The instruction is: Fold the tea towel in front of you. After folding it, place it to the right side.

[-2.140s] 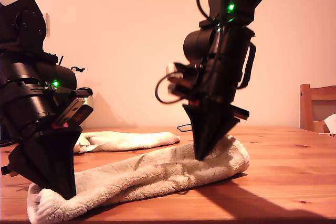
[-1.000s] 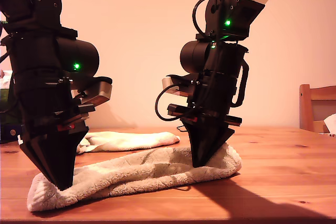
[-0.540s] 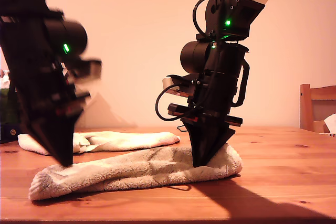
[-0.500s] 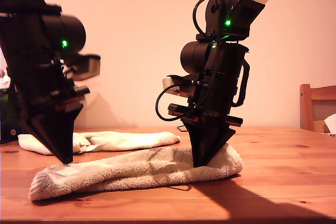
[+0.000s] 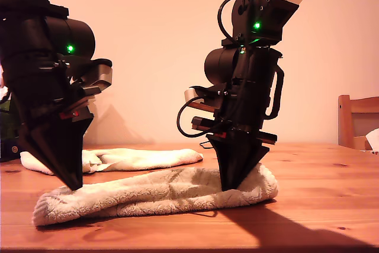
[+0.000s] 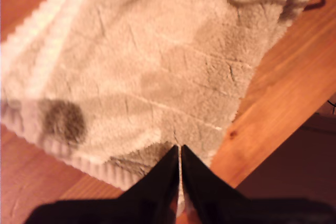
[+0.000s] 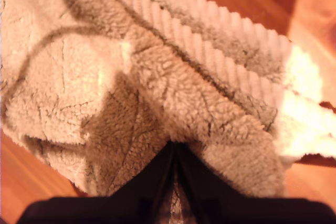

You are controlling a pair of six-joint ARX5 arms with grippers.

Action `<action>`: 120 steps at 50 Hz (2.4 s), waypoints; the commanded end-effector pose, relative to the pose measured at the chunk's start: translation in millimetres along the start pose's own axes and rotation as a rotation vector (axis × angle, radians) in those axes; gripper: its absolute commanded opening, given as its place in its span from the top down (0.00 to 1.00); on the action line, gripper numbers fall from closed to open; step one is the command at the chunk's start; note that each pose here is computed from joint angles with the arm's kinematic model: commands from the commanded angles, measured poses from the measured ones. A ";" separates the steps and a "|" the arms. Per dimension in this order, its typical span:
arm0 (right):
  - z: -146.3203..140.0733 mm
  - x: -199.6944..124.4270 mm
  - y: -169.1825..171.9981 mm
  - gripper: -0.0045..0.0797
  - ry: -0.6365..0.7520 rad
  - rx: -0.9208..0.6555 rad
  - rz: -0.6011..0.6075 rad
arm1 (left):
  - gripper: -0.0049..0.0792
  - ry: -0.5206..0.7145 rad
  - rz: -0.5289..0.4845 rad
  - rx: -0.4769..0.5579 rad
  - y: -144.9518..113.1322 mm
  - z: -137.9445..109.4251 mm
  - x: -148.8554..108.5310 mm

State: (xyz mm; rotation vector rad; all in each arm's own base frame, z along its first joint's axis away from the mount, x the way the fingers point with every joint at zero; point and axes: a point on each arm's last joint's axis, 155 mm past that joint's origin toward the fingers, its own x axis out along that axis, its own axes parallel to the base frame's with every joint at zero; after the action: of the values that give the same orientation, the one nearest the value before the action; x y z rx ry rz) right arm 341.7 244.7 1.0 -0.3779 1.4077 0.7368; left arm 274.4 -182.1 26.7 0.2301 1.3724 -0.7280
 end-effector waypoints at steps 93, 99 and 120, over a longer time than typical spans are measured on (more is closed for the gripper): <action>1.2 -58.6 12.0 0.54 -0.084 0.317 0.031 | 0.96 0.083 0.123 0.017 40.4 -14.5 42.9; -16.8 -57.6 -0.2 0.52 -0.023 0.337 -0.036 | 0.96 0.110 0.085 -0.007 32.5 -22.0 43.1; -35.8 -59.1 -24.0 0.57 0.029 0.385 -0.125 | 0.96 0.137 0.074 -0.003 26.4 -27.8 43.6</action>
State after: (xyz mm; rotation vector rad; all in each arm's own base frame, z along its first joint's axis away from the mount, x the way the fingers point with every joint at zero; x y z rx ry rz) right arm 336.9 199.4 61.8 -0.1725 1.4552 0.3753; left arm 295.6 -169.3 -3.8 0.3201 1.3744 -0.6578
